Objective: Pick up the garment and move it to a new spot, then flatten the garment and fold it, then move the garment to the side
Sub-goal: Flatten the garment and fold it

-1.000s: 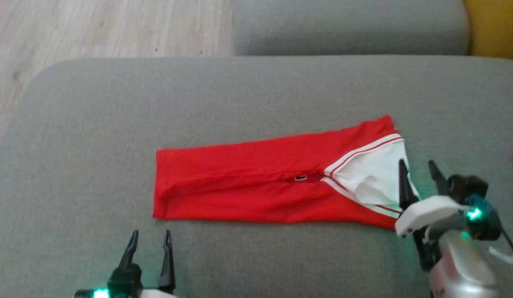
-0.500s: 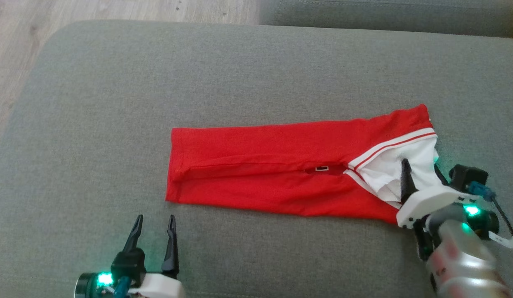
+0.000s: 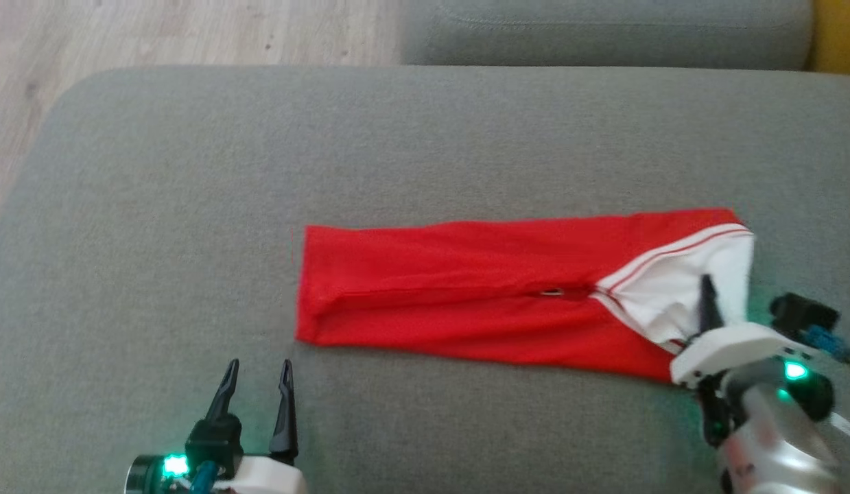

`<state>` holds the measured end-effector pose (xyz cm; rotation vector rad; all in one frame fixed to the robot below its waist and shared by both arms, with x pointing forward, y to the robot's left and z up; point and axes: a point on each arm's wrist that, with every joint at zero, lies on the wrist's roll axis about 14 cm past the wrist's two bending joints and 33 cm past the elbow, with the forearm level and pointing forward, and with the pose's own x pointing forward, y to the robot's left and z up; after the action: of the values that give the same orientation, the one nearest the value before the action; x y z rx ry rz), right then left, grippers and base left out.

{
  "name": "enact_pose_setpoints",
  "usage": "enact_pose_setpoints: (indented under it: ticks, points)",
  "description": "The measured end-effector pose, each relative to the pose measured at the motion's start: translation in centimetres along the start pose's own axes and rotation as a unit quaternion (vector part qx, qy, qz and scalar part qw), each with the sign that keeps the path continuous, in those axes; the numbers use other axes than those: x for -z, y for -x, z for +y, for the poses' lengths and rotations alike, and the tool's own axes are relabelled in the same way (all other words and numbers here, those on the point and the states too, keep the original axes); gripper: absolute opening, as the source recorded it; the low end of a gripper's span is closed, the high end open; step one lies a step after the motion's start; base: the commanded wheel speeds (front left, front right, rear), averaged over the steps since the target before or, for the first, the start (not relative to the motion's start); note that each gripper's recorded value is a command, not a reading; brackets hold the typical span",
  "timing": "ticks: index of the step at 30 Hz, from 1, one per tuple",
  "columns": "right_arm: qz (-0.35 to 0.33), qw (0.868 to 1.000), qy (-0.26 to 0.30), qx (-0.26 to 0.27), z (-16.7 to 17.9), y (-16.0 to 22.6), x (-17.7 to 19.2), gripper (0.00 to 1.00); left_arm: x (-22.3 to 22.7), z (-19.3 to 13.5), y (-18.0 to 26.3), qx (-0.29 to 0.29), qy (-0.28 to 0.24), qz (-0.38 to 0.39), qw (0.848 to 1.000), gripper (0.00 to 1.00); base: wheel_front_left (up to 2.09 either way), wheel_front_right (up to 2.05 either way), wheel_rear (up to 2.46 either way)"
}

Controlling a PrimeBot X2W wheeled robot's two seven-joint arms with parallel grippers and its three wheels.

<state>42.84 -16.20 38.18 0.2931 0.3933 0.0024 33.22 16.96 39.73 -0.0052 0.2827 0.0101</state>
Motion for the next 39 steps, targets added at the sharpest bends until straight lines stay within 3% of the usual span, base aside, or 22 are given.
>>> enact_pose_setpoints:
  ticks: [4, 8, 12, 18, 29, 30, 31, 32, 36, 39]
  points:
    - [-0.031, 0.999, 0.01, 0.014, -1.5, 1.2, -1.5, 0.0, -0.4, -1.1, 0.0, 0.017, 0.002, -0.007, 1.0, 1.0, 0.0, 0.0, 0.0]
    - [-0.07, 0.997, 0.026, -0.016, 0.3, 1.7, -3.6, 0.0, -0.1, -2.1, 0.3, 0.032, 0.003, -0.004, 0.999, 1.0, 0.0, 0.0, 0.0]
    - [-0.098, 0.99, 0.031, -0.092, 5.4, 1.7, -5.3, 0.0, -0.2, -2.8, 0.7, 0.043, 0.002, -0.005, 0.999, 1.0, 0.0, 0.0, 0.0]
    - [-0.062, 0.97, 0.005, -0.236, 15.4, 3.2, -2.9, 0.0, 0.5, -2.2, 2.0, 0.032, 0.004, 0.0, 0.999, 1.0, 0.0, 0.0, 0.0]
    - [0.035, 0.932, 0.008, -0.361, 25.0, 5.2, 2.5, 0.0, 3.0, 2.1, 6.4, -0.051, 0.03, 0.018, 0.998, 1.0, 0.0, 0.0, 0.0]
    - [0.04, 0.929, 0.011, -0.369, 25.7, 5.3, 2.7, 0.11, 3.1, 2.4, 6.8, -0.059, 0.032, 0.019, 0.998, 1.0, 0.0, 0.0, 0.0]
    - [0.043, 0.926, 0.006, -0.375, 26.3, 5.3, 2.7, 0.46, 3.2, 2.7, 7.1, -0.065, 0.035, 0.019, 0.997, 1.0, 0.0, 0.0, 0.0]
    - [0.044, 0.924, 0.002, -0.381, 27.0, 5.2, 2.5, 1.0, 3.3, 3.1, 7.4, -0.072, 0.037, 0.019, 0.997, 1.0, 0.0, 0.0, 0.0]
    - [0.04, 0.915, -0.011, -0.401, 29.0, 5.3, 1.6, 1.0, 3.6, 3.7, 8.0, -0.088, 0.041, 0.02, 0.995, 1.0, 0.0, 0.0, 0.0]
    - [0.03, 0.916, -0.015, -0.399, 29.0, 5.1, 0.9, 1.0, 3.5, 3.5, 7.8, -0.083, 0.04, 0.021, 0.995, 1.0, 0.0, 0.0, 0.0]
